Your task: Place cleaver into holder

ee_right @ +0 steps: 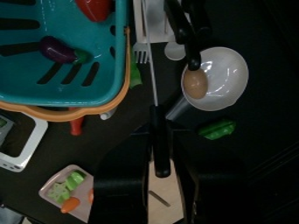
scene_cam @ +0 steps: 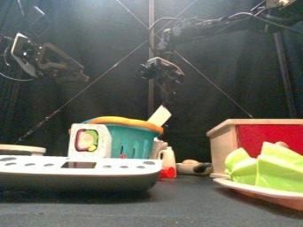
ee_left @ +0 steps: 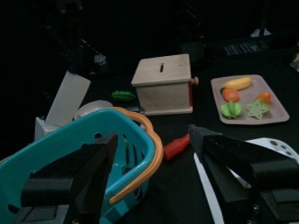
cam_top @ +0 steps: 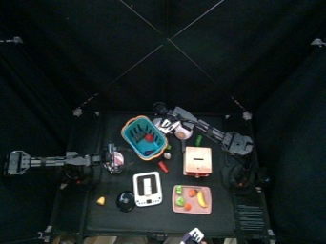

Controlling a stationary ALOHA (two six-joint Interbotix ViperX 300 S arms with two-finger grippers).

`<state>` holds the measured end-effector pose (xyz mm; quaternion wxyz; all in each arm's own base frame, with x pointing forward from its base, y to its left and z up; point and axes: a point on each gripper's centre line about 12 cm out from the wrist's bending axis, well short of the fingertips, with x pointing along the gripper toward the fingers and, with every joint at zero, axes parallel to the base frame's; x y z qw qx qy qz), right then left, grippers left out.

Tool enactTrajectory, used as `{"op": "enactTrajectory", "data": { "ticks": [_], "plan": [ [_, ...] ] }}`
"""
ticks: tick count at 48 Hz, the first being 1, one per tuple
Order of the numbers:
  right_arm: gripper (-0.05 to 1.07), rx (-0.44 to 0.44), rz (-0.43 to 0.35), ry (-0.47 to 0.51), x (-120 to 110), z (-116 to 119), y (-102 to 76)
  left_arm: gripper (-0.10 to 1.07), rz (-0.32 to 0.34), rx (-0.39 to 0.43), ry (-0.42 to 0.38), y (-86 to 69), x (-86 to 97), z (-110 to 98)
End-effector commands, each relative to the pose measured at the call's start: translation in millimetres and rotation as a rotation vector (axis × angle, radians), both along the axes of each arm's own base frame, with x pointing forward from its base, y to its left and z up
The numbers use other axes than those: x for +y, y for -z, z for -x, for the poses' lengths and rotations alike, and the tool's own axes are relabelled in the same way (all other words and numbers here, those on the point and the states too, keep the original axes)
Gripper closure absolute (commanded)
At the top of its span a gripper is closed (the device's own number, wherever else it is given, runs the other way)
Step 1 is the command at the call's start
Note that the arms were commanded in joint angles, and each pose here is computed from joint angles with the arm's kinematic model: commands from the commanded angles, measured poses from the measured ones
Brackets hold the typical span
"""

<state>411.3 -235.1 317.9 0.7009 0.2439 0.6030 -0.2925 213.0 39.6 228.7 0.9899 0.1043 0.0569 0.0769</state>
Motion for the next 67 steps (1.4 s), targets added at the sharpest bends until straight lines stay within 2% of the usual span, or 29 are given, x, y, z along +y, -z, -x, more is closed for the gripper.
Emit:
{"op": "enactTrajectory", "data": {
  "ticks": [1, 16, 28, 59, 67],
  "plan": [
    [0.49, -0.030, 0.019, 0.002, -1, 2, -15.3, -0.01, -0.003, -0.015, -0.003, -5.1, 1.2, -2],
    [0.49, -0.043, 0.027, 0.004, -5, -5, -15.7, -0.01, -0.003, -0.015, -0.003, -5.3, 1.2, -2],
    [0.48, -0.038, 0.023, 0.002, -9, -12, -8.3, -0.01, -0.003, -0.017, -0.005, -5.7, 1.6, -2],
    [0.47, -0.068, 0.042, 0.008, -21, -26, -2.5, -0.01, -0.003, -0.014, -0.003, -5.0, 1.2, -2],
    [0.40, -0.081, 0.050, 0.008, -22, -28, -1.2, -0.01, -0.001, -0.003, -0.004, -3.9, 1.3, -2]
  ]
}}
